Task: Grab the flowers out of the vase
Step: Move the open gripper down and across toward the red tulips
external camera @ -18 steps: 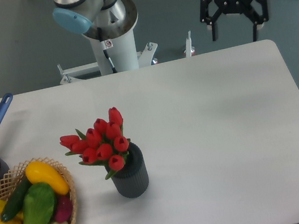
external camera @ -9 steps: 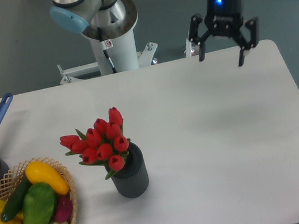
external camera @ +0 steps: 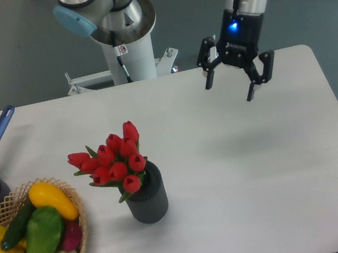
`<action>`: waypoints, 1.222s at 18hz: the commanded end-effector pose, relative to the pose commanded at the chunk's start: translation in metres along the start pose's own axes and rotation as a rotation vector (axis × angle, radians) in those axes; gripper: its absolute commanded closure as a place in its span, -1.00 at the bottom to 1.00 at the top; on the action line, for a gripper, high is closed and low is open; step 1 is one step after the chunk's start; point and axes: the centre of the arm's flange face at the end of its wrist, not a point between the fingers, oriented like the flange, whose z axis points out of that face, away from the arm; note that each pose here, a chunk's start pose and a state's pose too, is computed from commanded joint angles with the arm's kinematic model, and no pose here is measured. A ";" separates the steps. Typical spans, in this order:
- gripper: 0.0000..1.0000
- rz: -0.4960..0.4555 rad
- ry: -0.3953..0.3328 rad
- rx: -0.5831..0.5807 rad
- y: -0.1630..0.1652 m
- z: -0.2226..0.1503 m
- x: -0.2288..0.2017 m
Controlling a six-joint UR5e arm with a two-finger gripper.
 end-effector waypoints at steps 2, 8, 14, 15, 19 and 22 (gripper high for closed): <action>-1.00 0.026 0.020 0.028 -0.006 0.009 0.007; -1.00 0.092 0.077 0.040 -0.040 0.029 0.030; -1.00 0.092 0.117 0.049 -0.045 0.044 0.046; -1.00 0.088 0.121 0.056 -0.046 0.046 0.046; -1.00 0.015 0.159 0.145 -0.044 0.061 0.050; -1.00 -0.011 0.194 0.197 -0.047 0.076 0.054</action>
